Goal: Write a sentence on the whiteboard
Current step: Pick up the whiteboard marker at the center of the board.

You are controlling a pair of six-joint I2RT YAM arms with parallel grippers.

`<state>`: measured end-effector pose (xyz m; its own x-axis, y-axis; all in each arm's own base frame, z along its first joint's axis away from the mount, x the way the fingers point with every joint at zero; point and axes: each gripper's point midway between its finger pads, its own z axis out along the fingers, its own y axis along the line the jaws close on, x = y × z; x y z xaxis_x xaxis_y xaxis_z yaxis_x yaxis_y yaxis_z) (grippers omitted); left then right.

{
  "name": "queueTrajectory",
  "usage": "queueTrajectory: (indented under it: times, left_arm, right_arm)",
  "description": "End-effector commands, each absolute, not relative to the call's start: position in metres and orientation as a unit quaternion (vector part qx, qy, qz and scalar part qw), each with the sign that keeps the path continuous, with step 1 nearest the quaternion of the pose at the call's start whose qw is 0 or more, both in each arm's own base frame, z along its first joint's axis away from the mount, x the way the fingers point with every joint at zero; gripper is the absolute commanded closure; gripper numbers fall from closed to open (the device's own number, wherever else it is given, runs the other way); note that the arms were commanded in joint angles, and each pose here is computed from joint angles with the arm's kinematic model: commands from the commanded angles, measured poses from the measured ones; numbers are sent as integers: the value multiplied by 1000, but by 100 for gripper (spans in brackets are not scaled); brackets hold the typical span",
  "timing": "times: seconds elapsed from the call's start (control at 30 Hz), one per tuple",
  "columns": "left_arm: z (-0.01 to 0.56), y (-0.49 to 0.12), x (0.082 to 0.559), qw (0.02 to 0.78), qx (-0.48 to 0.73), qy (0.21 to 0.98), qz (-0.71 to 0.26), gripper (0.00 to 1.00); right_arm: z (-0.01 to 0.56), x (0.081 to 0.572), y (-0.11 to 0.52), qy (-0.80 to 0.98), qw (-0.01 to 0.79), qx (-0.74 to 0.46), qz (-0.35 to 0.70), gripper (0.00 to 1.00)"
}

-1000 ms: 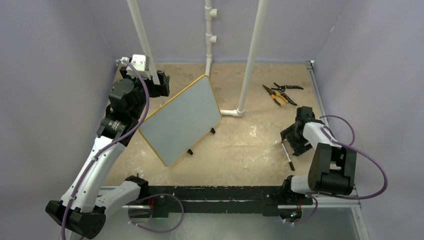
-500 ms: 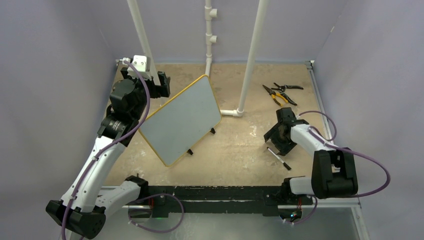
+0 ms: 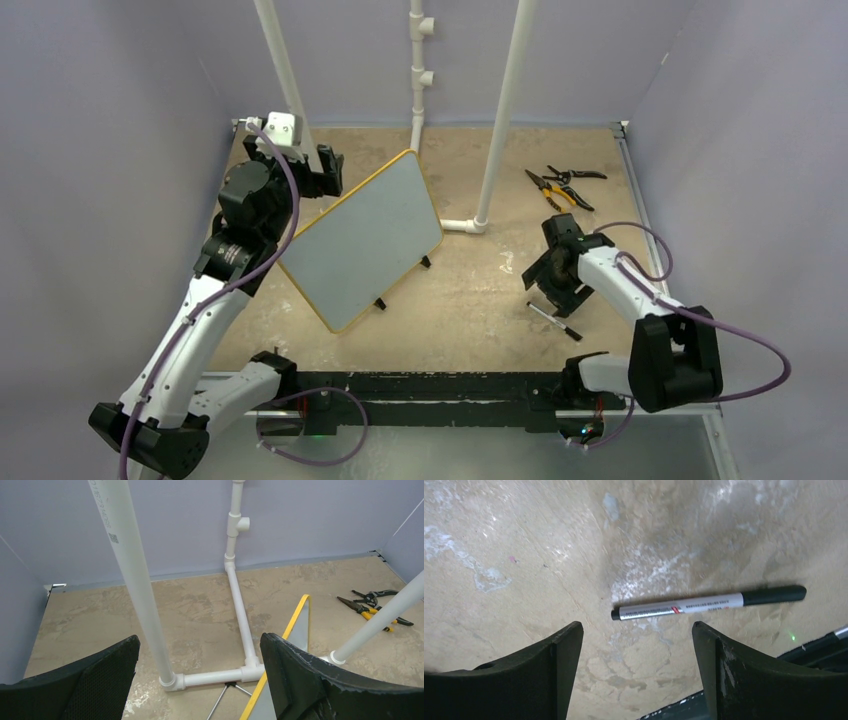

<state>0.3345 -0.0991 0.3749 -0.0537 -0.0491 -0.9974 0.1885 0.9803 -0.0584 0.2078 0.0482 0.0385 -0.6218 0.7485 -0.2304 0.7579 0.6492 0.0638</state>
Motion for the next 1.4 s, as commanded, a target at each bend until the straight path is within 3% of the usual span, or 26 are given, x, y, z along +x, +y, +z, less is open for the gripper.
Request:
queueTrajectory:
  times: [0.0,0.83,1.03,1.37]
  left_arm:
    - [392,-103,329,707,52,699,-97,10]
    - [391,-108,326,706,60,699,-95,10]
    - [392,-108,326,707,60,699,-95,10]
    - [394,-108,324,708,61,697,-95,10]
  right_arm:
    - [49,187,50,871,97,482,-18,18]
    - [34,190,41,785,110,609,-39,27]
    - [33,191,38,770,112,626,-49,38]
    - [14,195,44,775,97,623,-46,44]
